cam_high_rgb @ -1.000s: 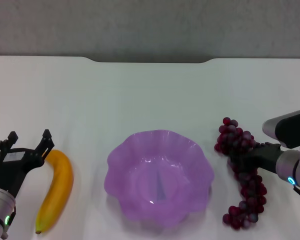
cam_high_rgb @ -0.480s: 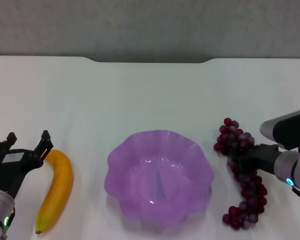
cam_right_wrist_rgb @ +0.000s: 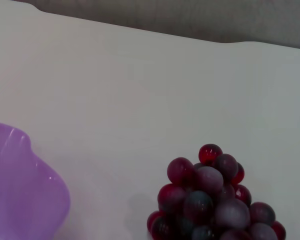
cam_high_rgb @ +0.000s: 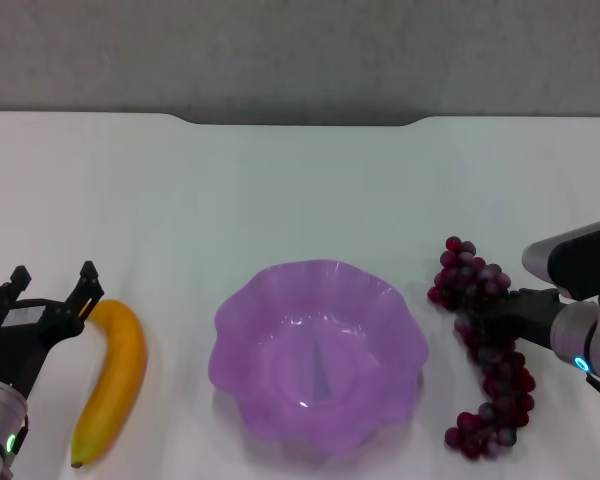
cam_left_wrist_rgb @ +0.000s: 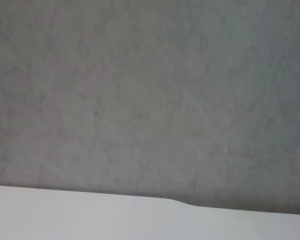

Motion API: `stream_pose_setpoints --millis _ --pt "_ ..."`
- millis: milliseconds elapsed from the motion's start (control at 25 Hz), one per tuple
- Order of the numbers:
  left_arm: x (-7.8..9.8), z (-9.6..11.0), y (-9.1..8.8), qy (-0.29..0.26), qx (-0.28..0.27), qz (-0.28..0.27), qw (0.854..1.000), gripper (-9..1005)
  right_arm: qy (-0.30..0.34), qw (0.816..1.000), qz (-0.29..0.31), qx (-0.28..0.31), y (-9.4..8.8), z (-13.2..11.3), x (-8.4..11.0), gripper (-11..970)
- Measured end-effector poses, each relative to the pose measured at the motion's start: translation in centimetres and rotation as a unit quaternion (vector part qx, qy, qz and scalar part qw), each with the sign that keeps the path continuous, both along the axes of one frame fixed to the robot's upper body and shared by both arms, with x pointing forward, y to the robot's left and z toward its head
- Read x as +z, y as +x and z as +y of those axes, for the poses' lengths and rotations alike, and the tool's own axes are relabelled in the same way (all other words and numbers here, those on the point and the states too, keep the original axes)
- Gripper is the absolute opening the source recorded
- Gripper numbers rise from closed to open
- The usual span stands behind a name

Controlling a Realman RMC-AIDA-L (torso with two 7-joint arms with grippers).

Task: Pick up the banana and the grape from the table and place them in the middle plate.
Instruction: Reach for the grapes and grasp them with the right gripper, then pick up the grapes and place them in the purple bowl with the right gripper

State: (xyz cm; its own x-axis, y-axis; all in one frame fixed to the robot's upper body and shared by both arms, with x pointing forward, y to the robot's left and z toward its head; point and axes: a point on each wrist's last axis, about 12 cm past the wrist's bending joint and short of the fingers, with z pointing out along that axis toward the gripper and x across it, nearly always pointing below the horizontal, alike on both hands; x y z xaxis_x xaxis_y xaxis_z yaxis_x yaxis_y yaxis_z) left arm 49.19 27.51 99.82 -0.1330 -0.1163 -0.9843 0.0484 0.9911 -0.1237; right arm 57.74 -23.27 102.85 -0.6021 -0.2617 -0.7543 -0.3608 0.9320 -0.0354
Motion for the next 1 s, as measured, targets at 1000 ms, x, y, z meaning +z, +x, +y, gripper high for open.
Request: stream_pose_setpoints --millis 1000 --pt "-0.05 0.25 -0.28 0.000 0.006 -0.003 1.000 892 0.010 0.999 -0.031 0.003 -0.32 0.40 0.81 337"
